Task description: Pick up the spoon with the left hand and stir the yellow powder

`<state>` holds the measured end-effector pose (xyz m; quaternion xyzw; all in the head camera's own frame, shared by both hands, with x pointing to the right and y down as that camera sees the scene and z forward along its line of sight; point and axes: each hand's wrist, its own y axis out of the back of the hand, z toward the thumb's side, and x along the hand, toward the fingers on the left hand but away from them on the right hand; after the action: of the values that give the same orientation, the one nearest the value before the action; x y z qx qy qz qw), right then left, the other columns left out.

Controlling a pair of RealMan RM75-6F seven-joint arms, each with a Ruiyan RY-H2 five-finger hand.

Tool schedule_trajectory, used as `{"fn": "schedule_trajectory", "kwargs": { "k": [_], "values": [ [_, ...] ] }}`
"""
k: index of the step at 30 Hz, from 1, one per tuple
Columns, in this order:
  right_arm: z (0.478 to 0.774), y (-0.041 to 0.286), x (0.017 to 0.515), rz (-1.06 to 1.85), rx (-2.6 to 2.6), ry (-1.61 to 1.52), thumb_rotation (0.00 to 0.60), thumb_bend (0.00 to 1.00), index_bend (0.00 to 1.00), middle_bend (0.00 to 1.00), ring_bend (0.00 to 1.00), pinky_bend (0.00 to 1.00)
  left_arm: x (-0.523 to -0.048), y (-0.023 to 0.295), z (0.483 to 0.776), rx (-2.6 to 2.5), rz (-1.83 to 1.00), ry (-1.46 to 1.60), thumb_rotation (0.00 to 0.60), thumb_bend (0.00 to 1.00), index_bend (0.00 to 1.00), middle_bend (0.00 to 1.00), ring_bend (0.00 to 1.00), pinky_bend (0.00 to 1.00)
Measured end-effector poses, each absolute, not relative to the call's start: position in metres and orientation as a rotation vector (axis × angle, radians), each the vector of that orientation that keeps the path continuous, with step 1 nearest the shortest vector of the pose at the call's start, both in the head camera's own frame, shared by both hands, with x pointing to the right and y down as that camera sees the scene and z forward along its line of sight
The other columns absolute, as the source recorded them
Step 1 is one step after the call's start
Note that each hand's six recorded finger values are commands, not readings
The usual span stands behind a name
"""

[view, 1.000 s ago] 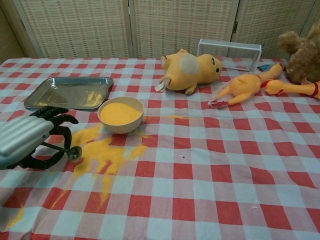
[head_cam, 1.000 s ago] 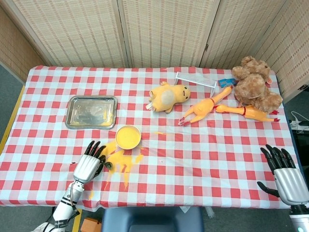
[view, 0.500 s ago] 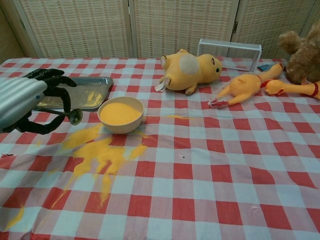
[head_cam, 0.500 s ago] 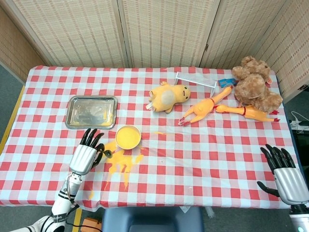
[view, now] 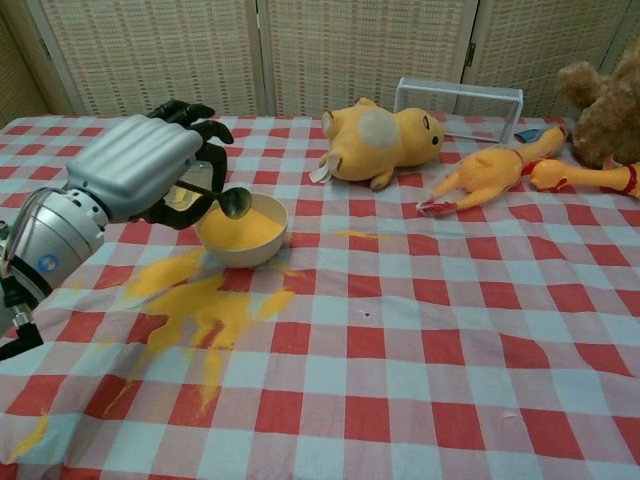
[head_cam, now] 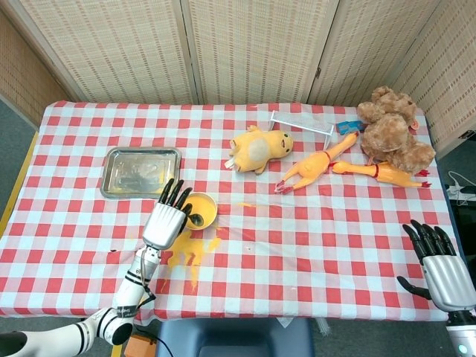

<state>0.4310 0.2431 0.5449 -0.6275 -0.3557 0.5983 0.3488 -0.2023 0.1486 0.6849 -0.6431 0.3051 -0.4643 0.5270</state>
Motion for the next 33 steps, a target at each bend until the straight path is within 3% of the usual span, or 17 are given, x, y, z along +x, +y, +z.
{"fn": "schedule_trajectory", "kwargs": {
  "k": [12, 21, 30, 33],
  "values": [
    [0.546, 0.239, 0.436, 1.567, -1.621, -0.940, 0.600, 0.09, 0.00, 0.00, 0.00, 0.00, -0.190, 0.122, 0.720, -1.433, -1.224, 0.651, 0.600, 0.48, 0.74, 0.19, 0.00, 0.00],
    [0.546, 0.237, 0.436, 1.563, -1.621, -0.947, 0.600, 0.09, 0.00, 0.00, 0.00, 0.00, -0.177, 0.126, 0.727, -1.427, -1.221, 0.619, 0.600, 0.49, 0.71, 0.18, 0.00, 0.00],
    [0.542, 0.237, 0.438, 1.559, -1.616, -0.959, 0.600, 0.09, 0.00, 0.00, 0.00, 0.00, -0.169, 0.126, 0.730, -1.402, -1.225, 0.588, 0.600, 0.49, 0.49, 0.16, 0.00, 0.00],
    [0.541, 0.237, 0.439, 1.559, -1.613, -0.963, 0.600, 0.09, 0.00, 0.00, 0.00, 0.00, -0.171, 0.127, 0.731, -1.405, -1.228, 0.586, 0.600, 0.49, 0.45, 0.16, 0.00, 0.00]
  ]
}}
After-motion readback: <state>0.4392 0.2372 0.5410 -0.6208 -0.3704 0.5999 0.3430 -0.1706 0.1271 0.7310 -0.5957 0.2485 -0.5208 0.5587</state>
